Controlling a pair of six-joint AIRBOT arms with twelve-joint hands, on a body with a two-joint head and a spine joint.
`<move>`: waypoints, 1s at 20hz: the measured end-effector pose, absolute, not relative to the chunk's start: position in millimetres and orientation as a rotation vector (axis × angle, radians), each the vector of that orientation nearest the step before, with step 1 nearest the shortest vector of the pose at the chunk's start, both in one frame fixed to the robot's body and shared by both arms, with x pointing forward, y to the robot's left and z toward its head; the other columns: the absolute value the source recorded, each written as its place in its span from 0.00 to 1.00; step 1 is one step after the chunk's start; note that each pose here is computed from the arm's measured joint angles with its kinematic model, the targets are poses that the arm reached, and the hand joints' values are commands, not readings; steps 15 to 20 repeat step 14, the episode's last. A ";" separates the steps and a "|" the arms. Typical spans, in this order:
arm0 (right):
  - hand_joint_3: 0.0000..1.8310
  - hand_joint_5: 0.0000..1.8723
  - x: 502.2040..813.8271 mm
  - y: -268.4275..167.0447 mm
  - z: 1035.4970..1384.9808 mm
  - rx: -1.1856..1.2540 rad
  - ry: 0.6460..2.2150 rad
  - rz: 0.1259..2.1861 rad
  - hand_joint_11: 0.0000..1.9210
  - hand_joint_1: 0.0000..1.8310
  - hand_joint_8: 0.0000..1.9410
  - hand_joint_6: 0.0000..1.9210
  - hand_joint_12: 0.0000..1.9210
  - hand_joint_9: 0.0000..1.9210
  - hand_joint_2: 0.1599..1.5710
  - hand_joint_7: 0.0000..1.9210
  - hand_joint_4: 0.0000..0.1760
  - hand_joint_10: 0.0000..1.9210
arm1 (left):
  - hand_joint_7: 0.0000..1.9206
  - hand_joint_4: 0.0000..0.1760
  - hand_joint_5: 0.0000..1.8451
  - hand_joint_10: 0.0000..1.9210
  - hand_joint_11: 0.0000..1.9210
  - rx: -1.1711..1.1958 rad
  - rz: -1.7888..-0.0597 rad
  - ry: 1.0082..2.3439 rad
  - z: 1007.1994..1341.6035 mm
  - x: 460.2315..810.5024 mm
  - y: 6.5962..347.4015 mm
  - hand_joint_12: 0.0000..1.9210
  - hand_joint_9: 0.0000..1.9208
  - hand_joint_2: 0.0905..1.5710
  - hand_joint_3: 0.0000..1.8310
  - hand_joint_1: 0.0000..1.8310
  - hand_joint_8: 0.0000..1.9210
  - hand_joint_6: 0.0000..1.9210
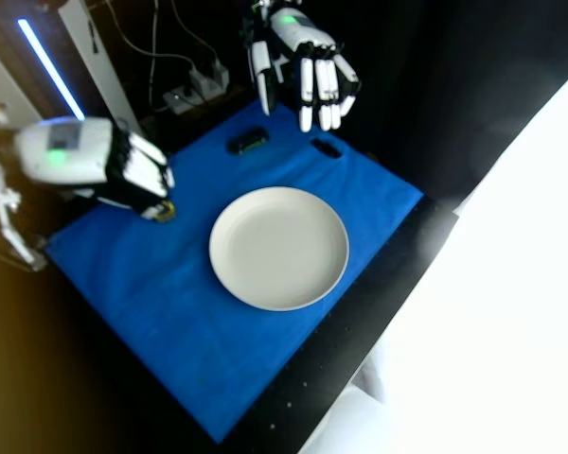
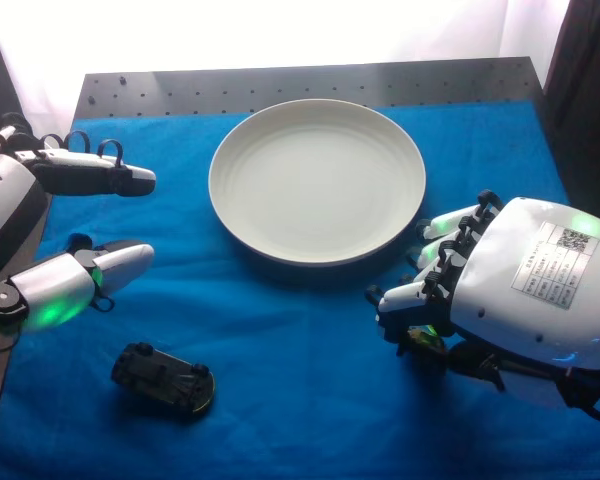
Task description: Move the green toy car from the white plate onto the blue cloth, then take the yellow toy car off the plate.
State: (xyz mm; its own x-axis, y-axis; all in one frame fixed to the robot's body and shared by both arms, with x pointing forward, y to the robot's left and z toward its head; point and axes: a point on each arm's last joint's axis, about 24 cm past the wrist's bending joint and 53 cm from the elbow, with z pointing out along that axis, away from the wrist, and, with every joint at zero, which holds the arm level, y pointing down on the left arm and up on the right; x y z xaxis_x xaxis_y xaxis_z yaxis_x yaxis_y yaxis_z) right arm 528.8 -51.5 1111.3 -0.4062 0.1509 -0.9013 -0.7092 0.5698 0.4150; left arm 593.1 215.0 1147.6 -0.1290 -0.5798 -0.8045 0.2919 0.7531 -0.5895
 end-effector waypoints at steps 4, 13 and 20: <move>0.00 0.37 531.2 -56.2 1104.7 -0.443 1.770 1.004 0.06 0.63 0.25 0.12 0.82 0.19 0.51 0.31 0.00 0.52 | 0.34 0.50 0.44 0.01 0.03 -0.245 -0.759 1.521 1148.8 593.2 215.9 0.68 0.32 0.70 0.00 0.40 0.00 0.00; 0.00 0.42 539.5 -71.7 1110.8 -0.421 1.772 0.961 0.02 0.60 0.44 0.13 0.84 0.21 0.50 0.30 0.00 0.58 | 0.34 0.59 0.44 0.00 0.06 -0.250 -0.752 1.523 1147.0 592.1 218.7 0.63 0.32 0.70 0.00 0.43 0.00 0.00; 0.00 0.42 542.7 -75.8 1115.5 -0.408 1.760 0.955 0.02 0.60 0.44 0.13 0.84 0.21 0.50 0.30 0.00 0.58 | 0.34 0.59 0.44 0.00 0.06 -0.250 -0.752 1.520 1147.7 592.1 218.9 0.63 0.32 0.70 0.00 0.43 0.00 0.00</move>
